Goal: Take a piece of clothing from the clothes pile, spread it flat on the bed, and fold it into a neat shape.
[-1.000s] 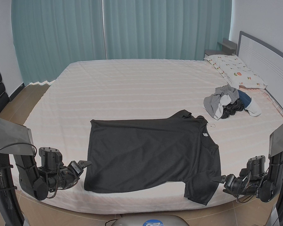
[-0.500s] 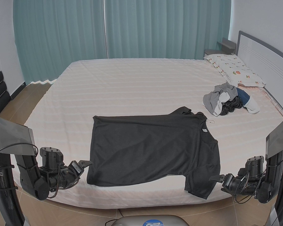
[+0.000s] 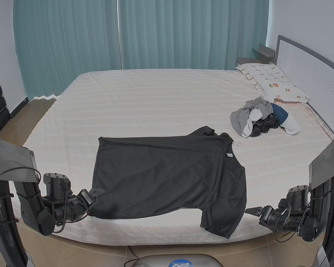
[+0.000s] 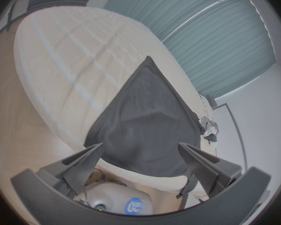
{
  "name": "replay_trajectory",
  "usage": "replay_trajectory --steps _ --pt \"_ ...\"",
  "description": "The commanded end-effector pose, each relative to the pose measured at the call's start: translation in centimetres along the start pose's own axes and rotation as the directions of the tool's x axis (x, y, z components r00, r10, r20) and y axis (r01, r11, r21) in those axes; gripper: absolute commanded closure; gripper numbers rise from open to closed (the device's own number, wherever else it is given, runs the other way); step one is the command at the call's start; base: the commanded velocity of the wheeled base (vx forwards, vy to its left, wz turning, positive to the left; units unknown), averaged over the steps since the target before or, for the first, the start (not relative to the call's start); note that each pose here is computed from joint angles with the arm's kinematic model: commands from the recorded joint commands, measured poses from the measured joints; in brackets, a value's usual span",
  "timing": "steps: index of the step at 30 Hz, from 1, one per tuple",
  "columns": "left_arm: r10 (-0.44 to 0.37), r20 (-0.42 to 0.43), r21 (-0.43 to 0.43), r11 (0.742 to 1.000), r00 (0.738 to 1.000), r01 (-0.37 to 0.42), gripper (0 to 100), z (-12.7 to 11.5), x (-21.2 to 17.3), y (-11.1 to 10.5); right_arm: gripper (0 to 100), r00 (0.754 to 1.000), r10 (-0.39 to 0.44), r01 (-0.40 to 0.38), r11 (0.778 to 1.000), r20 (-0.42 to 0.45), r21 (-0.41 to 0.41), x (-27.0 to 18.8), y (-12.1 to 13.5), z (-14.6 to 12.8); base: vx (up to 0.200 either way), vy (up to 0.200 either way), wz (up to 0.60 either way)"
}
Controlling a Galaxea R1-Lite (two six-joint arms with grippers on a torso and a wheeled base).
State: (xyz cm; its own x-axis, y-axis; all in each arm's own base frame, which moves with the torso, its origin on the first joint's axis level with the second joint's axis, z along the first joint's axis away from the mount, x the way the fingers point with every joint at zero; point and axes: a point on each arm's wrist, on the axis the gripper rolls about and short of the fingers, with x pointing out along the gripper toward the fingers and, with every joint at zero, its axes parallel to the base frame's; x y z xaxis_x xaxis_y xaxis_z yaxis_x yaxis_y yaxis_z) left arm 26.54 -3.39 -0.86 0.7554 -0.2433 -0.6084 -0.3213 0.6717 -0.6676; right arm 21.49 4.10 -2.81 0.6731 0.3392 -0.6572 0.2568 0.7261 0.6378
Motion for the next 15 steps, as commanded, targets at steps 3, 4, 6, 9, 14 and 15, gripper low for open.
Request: replay_trajectory --steps 3,4,6,9,14,15 --pt "0.049 0.049 0.103 0.993 0.998 -0.053 0 1.1 -2.3 1.5 0 1.000 -0.023 0.023 0.998 0.011 -0.054 0.4 0.9 -1.2 0.000 0.000 0.00" --pt "0.051 0.049 0.106 0.993 0.998 -0.056 0 1.1 -2.3 1.6 0 1.000 -0.017 0.018 0.998 0.012 -0.064 0.7 1.2 -1.3 0.000 0.000 0.00" --pt "0.054 0.046 0.105 0.993 0.997 -0.059 0 1.0 -2.3 1.6 0 1.000 -0.005 0.006 0.997 0.013 -0.075 0.9 1.5 -1.3 0.000 0.000 0.00" --pt "0.107 0.002 0.095 0.990 0.994 -0.106 0 0.2 -1.9 2.8 0 0.998 0.017 -0.011 0.994 0.059 -0.110 1.8 2.5 -1.2 0.000 0.000 0.00" --pt "0.161 -0.041 0.094 0.983 0.986 -0.157 0 -1.0 -0.7 4.4 0 0.995 0.053 -0.043 0.992 0.082 -0.121 3.4 3.1 -0.7 0.000 0.000 0.00" --pt "0.156 -0.034 0.098 0.983 0.987 -0.152 0 -1.1 -0.5 4.5 0 0.997 0.032 -0.023 0.993 0.072 -0.117 3.6 2.7 -1.0 0.000 0.000 0.00"
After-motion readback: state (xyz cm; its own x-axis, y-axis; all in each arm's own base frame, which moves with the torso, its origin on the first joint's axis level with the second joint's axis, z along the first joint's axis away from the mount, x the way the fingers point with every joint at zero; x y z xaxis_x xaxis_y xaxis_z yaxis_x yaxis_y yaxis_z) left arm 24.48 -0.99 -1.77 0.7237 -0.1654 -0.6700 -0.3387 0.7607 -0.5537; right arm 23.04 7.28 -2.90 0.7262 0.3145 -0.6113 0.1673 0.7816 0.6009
